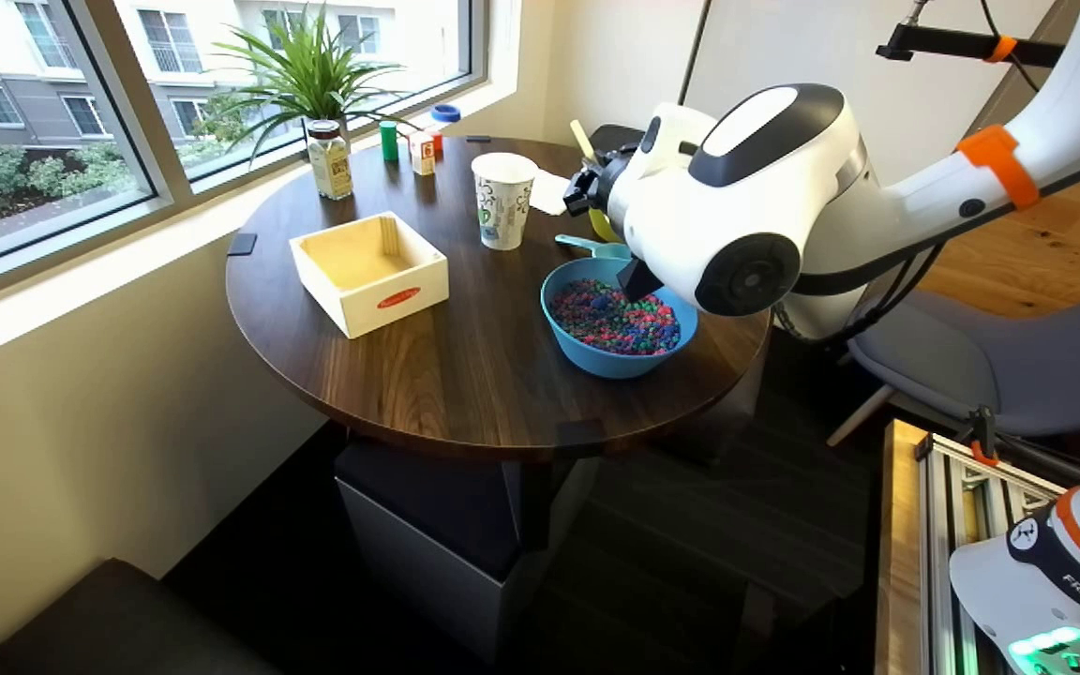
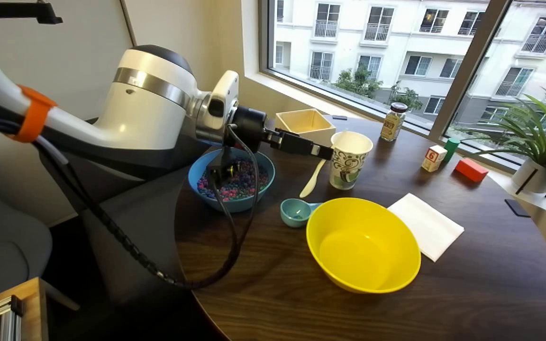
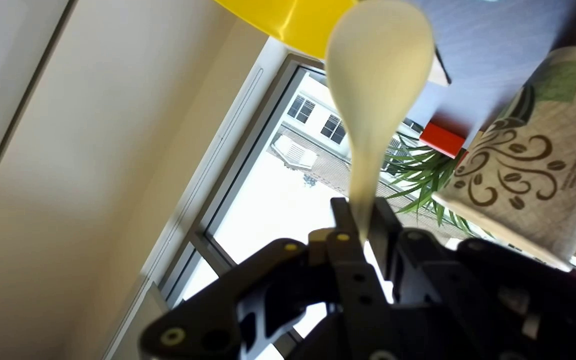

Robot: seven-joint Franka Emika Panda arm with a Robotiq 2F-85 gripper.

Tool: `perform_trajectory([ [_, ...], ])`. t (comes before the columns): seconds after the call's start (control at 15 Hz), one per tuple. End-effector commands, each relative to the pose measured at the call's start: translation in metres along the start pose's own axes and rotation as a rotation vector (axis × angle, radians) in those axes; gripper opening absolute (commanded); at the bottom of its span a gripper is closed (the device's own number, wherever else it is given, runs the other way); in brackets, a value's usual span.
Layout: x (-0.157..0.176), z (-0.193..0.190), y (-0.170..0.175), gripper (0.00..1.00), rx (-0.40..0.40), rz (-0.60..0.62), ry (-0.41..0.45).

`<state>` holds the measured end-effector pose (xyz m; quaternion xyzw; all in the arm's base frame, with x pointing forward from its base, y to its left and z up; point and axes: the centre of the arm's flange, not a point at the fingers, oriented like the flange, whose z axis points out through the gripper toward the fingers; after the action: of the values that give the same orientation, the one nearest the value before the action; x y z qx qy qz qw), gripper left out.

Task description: Use the spoon to take one scoop from the blue bowl, empty it into the measuring cup and then take another scoop and empty into the yellow bowl

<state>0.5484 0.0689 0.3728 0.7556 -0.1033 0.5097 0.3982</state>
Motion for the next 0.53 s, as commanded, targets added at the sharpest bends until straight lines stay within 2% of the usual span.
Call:
perform_trajectory([
  [0.0, 0.004, -0.006, 0.006, 0.03, -0.009, 0.027, -0.013],
  [0.2, 0.021, -0.008, 0.014, 0.03, -0.01, 0.062, -0.045],
  [0.47, 0.045, -0.013, 0.028, 0.03, -0.008, 0.121, -0.133],
])
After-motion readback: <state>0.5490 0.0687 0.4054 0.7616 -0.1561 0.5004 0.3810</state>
